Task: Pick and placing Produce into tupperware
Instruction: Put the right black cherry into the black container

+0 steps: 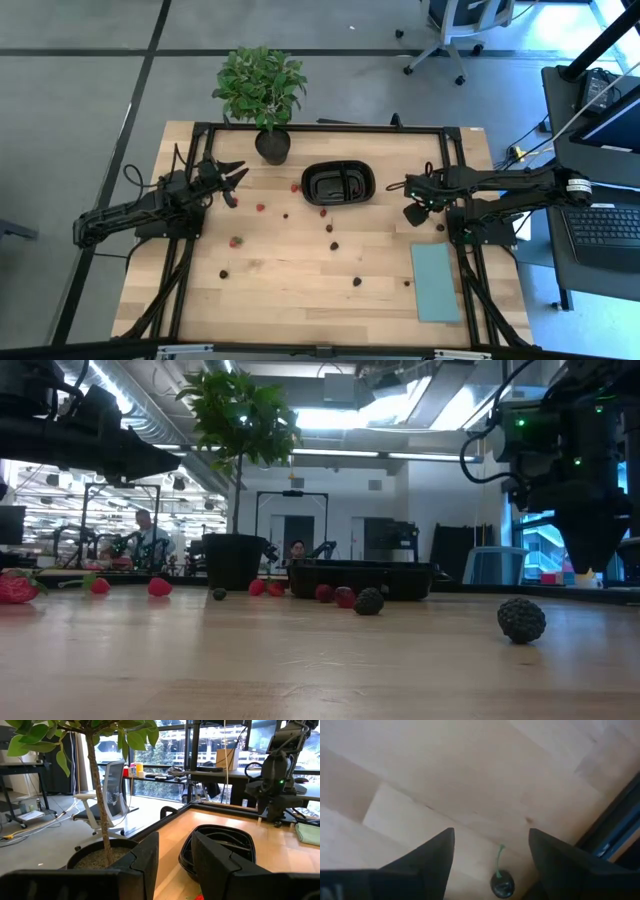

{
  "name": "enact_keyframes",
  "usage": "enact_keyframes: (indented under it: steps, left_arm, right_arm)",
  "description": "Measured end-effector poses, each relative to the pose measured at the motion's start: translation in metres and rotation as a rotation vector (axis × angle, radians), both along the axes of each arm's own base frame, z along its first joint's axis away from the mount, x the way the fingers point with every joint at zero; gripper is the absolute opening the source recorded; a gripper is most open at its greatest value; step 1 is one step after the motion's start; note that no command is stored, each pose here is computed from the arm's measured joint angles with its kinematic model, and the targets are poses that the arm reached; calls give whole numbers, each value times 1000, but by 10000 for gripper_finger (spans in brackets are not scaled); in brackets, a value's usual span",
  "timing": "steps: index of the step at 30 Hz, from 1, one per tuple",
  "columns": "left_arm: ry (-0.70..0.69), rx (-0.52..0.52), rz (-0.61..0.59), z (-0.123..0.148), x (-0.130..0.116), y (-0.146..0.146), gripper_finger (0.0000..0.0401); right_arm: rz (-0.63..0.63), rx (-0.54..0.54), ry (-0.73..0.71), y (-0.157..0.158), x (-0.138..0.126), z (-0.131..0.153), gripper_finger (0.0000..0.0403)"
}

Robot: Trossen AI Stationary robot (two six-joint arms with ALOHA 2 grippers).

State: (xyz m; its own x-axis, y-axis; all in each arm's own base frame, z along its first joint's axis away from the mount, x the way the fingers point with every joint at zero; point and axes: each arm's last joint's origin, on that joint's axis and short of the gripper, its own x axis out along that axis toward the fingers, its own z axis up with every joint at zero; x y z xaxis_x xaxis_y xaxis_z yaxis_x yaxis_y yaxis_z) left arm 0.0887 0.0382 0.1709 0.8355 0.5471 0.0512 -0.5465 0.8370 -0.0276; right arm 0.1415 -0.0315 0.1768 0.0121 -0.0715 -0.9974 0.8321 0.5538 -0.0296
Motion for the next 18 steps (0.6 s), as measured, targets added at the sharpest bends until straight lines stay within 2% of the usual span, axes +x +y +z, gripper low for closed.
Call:
enact_keyframes:
  steps: [6,10,18]
  left_arm:
    - [0,0,0,0,0,0,110]
    - [0,0,0,0,0,0,110]
    - [0,0,0,0,0,0,110]
  right_arm:
    - [99,3,16,0,-1,0,231]
    - [106,6,19,1,-3,-6,217]
    - [179,105,61,2,1,-20,205]
